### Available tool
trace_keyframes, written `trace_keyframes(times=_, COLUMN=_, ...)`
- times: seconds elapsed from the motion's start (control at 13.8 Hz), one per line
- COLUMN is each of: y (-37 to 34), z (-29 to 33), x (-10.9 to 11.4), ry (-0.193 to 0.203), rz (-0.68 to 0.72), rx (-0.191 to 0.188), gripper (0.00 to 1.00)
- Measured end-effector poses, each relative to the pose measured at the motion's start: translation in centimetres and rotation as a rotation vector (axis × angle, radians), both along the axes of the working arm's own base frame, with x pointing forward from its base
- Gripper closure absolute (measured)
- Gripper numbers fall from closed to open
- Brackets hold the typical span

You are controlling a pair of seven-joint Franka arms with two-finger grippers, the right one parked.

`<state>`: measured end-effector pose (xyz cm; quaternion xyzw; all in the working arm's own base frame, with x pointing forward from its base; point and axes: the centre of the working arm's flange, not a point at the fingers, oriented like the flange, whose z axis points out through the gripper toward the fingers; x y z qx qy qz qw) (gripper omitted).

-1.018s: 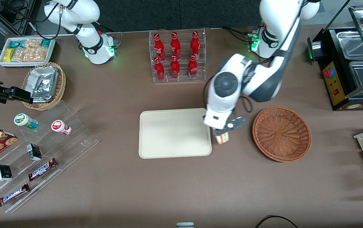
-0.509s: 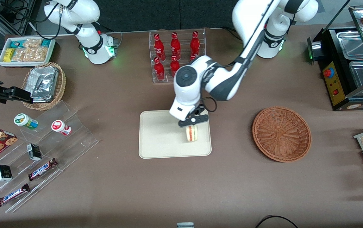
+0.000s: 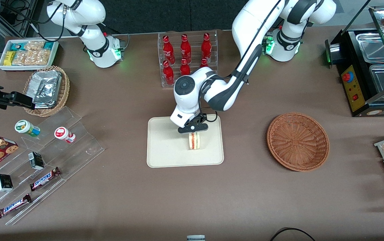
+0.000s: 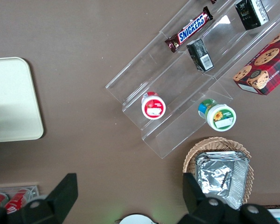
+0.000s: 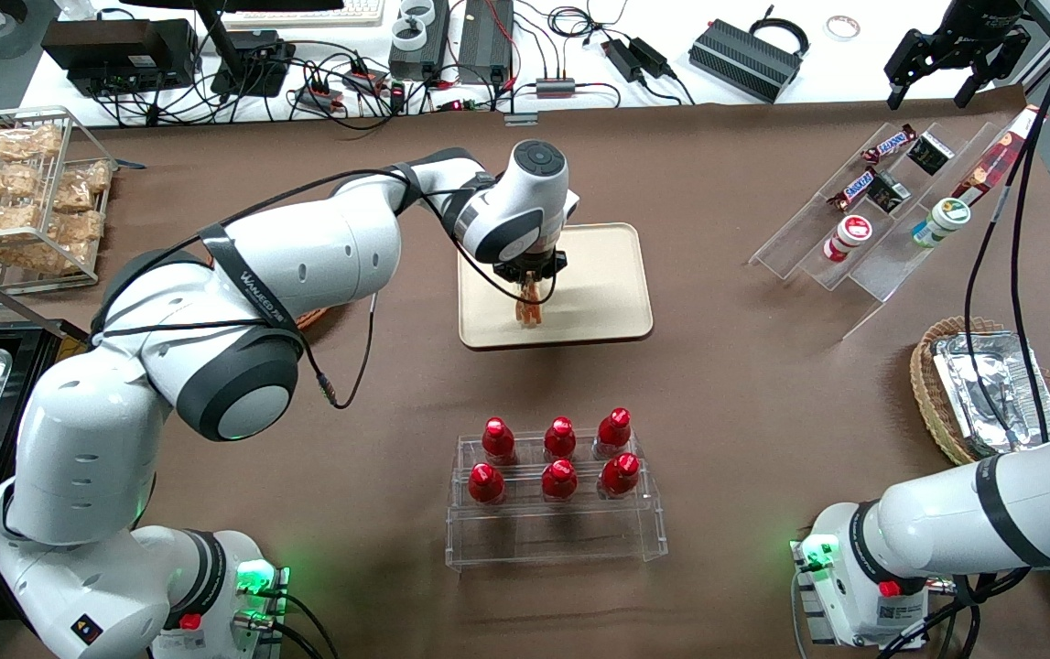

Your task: Place sandwich from basket to tray

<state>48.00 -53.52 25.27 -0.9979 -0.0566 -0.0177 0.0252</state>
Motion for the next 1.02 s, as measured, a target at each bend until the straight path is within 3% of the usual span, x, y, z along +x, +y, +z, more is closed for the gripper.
trace_keyframes(times=0.29, y=-0.6, z=-1.3, x=0.0, ry=-0.024, rz=-0.019, rx=-0.009, gripper=0.84)
trace_keyframes(times=0.36, y=-0.7, z=-1.3, x=0.2, ry=-0.026, rz=-0.019, rx=-0.010, gripper=0.78)
trace_keyframes(times=0.65, y=-0.8, z=-0.4, x=0.8, ry=-0.043, rz=-0.012, rx=-0.023, gripper=0.37)
trace_keyframes(times=0.87, y=-0.5, z=4.0, x=2.1, ry=-0.076, rz=0.023, rx=-0.040, gripper=0.05)
trace_keyframes(times=1.02, y=1.7, z=9.8, x=3.8, ry=-0.098, rz=0.100, rx=-0.042, gripper=0.00)
